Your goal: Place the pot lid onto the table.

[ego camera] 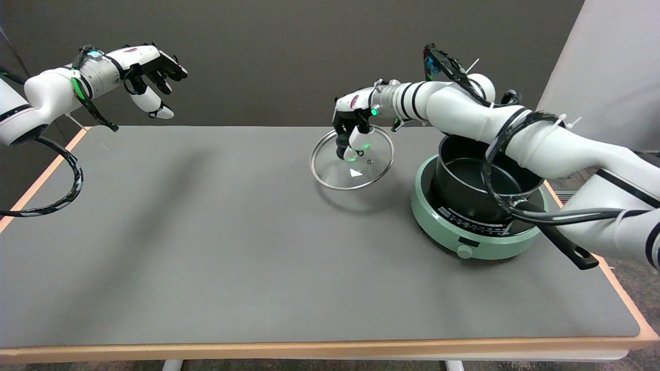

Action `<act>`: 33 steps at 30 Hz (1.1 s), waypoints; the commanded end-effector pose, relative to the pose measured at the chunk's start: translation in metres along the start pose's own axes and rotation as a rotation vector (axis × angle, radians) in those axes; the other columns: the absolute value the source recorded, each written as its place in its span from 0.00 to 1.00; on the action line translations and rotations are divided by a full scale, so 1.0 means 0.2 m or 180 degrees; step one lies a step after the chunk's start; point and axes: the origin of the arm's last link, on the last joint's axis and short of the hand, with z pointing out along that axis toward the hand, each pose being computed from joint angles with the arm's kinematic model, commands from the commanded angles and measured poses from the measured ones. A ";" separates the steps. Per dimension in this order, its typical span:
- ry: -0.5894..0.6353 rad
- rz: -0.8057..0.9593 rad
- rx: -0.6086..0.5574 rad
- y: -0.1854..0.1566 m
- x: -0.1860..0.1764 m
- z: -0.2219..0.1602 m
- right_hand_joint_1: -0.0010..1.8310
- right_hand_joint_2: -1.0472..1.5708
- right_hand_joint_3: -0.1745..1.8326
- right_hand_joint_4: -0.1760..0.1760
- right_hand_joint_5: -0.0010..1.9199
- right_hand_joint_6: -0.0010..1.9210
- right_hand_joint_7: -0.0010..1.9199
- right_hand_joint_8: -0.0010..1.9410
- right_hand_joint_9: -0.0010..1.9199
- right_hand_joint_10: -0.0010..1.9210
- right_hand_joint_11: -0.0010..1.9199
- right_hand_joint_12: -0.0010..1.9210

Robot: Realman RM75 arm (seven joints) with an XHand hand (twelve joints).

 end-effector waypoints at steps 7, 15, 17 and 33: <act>-0.0125 0.0088 -0.0676 0.28 -0.04 0.07 0.66 0.76 0.32 0.33 0.42 0.64 0.51 0.65 0.46 0.74 0.36 0.70; -0.0109 0.0149 -0.0665 0.28 -0.06 0.08 0.66 0.76 0.32 0.34 0.42 0.64 0.51 0.65 0.46 0.74 0.36 0.70; -0.0079 0.0141 -0.0640 0.26 -0.05 0.08 0.66 0.76 0.32 0.34 0.42 0.64 0.51 0.65 0.46 0.74 0.36 0.70; 0.0039 0.0295 -0.0759 0.32 -0.09 0.09 0.66 0.76 0.31 0.33 0.42 0.64 0.51 0.65 0.46 0.74 0.36 0.70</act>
